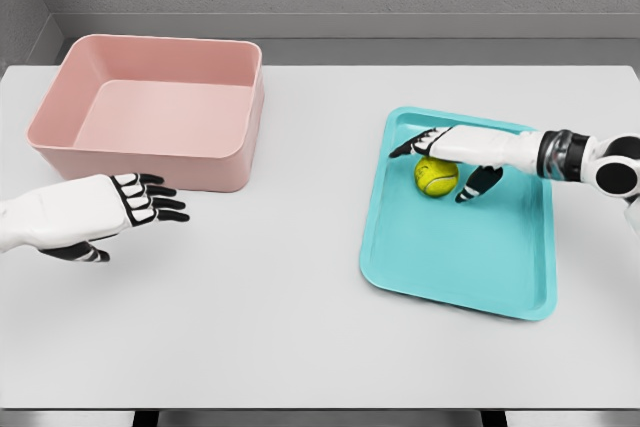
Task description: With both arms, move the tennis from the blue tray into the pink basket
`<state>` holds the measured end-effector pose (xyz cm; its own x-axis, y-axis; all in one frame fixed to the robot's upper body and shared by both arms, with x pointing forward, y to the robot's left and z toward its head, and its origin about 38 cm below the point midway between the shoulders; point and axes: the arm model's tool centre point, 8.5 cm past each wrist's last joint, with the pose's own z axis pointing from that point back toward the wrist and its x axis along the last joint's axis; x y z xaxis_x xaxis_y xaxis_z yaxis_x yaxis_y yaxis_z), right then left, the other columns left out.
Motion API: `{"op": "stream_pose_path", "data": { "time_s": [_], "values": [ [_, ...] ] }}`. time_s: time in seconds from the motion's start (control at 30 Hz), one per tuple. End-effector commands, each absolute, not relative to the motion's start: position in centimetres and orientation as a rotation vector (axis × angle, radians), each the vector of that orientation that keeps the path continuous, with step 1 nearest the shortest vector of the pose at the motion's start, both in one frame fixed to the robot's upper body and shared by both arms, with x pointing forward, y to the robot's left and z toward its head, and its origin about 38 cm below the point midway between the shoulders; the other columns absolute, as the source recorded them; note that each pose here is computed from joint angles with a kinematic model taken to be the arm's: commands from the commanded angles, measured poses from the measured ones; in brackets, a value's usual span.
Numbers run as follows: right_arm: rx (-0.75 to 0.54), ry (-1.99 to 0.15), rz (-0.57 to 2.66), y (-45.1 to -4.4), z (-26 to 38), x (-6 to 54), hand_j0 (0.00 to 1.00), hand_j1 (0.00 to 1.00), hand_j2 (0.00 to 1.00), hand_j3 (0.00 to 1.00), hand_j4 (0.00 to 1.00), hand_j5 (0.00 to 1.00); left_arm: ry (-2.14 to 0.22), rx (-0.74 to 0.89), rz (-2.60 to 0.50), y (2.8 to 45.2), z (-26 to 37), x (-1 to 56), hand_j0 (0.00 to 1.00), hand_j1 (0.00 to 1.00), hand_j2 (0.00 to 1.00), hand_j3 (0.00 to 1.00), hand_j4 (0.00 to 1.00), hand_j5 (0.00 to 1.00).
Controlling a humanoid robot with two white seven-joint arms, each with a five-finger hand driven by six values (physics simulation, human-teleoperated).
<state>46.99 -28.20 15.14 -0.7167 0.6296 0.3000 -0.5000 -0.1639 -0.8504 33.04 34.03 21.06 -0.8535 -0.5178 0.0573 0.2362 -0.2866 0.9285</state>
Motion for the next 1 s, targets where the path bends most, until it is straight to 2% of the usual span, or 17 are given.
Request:
{"op": "stream_pose_path", "data": {
  "time_s": [0.0, 0.33, 0.53, 0.7, 0.87, 0.97],
  "values": [
    [-0.155, -1.349, 1.935, -28.4, 14.9, 47.1, 1.00, 1.00, 1.00, 1.00, 1.00, 1.00, -1.514, 0.350, -2.155, 33.9, 21.2, 33.1, 1.00, 1.00, 1.00, 1.00, 1.00, 1.00],
    [-0.157, -1.343, 1.927, -28.6, 14.7, 47.3, 0.94, 0.94, 0.94, 0.94, 0.94, 0.94, -1.511, 0.351, -2.154, 34.1, 21.2, 33.1, 1.00, 1.00, 1.00, 1.00, 1.00, 1.00],
    [-0.153, -1.344, 1.929, -28.4, 14.6, 47.3, 0.92, 0.92, 0.92, 0.92, 0.92, 0.92, -1.535, 0.397, -2.128, 34.7, 23.0, 33.6, 1.00, 1.00, 1.00, 1.00, 1.00, 1.00],
    [-0.164, -1.341, 1.934, -28.7, 15.1, 47.3, 0.92, 0.92, 0.92, 0.92, 0.92, 0.92, -1.657, 0.501, -2.090, 34.3, 26.8, 35.0, 1.00, 1.00, 1.00, 1.00, 1.00, 1.00],
    [-0.157, -1.333, 1.945, -28.6, 15.0, 47.2, 0.92, 0.92, 0.92, 0.92, 0.92, 0.92, -1.722, 0.467, -2.068, 32.6, 26.3, 35.4, 1.00, 1.00, 1.00, 1.00, 1.00, 1.00],
    [-0.151, -1.322, 1.951, -28.7, 15.0, 47.2, 0.89, 0.89, 0.89, 0.89, 0.89, 0.89, -1.762, 0.436, -2.053, 31.4, 25.8, 35.6, 1.00, 1.00, 1.00, 1.00, 1.00, 1.00]
  ]
}}
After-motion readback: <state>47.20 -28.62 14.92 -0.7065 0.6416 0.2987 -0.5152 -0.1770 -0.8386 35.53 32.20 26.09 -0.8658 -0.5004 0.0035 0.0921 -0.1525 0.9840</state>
